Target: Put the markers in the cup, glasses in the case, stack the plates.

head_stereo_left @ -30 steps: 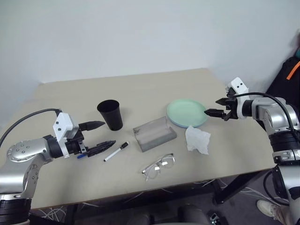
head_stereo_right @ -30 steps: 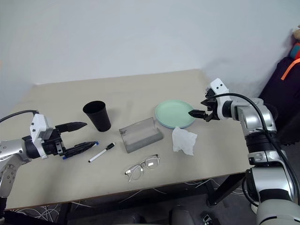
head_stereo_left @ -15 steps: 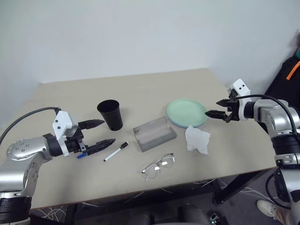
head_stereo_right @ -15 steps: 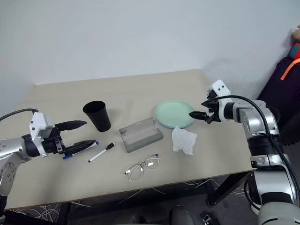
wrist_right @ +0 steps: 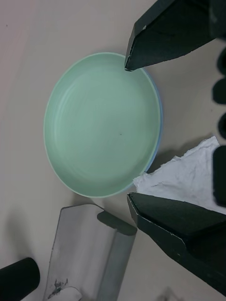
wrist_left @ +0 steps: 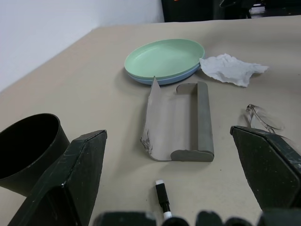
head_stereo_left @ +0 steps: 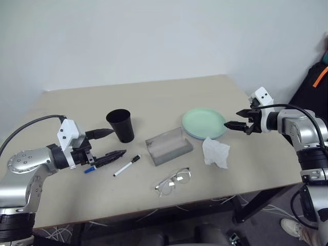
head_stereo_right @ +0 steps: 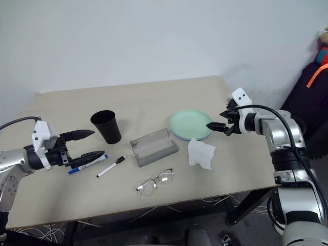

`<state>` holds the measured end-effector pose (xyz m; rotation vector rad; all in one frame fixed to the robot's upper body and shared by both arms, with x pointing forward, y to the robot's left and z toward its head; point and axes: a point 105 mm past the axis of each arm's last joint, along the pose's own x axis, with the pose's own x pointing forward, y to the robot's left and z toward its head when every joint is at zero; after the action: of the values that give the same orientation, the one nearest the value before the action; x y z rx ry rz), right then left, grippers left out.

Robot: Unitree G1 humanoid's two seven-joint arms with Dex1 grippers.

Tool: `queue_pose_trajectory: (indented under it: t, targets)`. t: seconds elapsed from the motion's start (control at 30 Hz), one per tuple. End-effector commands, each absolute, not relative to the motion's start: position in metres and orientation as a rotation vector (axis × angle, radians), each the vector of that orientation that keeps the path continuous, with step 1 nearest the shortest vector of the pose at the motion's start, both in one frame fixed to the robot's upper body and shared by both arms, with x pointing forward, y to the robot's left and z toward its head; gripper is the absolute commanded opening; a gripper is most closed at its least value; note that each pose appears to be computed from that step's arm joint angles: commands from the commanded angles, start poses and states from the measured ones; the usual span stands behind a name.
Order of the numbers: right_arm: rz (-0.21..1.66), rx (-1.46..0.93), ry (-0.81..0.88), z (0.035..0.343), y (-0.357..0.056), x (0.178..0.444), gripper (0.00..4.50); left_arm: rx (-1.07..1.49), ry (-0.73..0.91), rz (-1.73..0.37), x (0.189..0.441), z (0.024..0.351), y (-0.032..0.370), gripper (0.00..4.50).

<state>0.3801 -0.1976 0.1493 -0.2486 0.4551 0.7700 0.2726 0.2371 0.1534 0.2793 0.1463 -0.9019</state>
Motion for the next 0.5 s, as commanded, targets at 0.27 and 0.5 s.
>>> queue_pose_trajectory:
  t: [0.27, 0.5]
  targets:
    - [0.884, -0.289, 0.489, 0.126, -0.174, 0.353, 4.47, 0.298, 0.113, -0.885, 0.276, 0.16, 0.237, 4.5]
    - [0.871, -0.298, 0.504, 0.116, -0.172, 0.354, 4.47, 0.299, 0.112, -0.884, 0.276, 0.161, 0.237, 4.5]
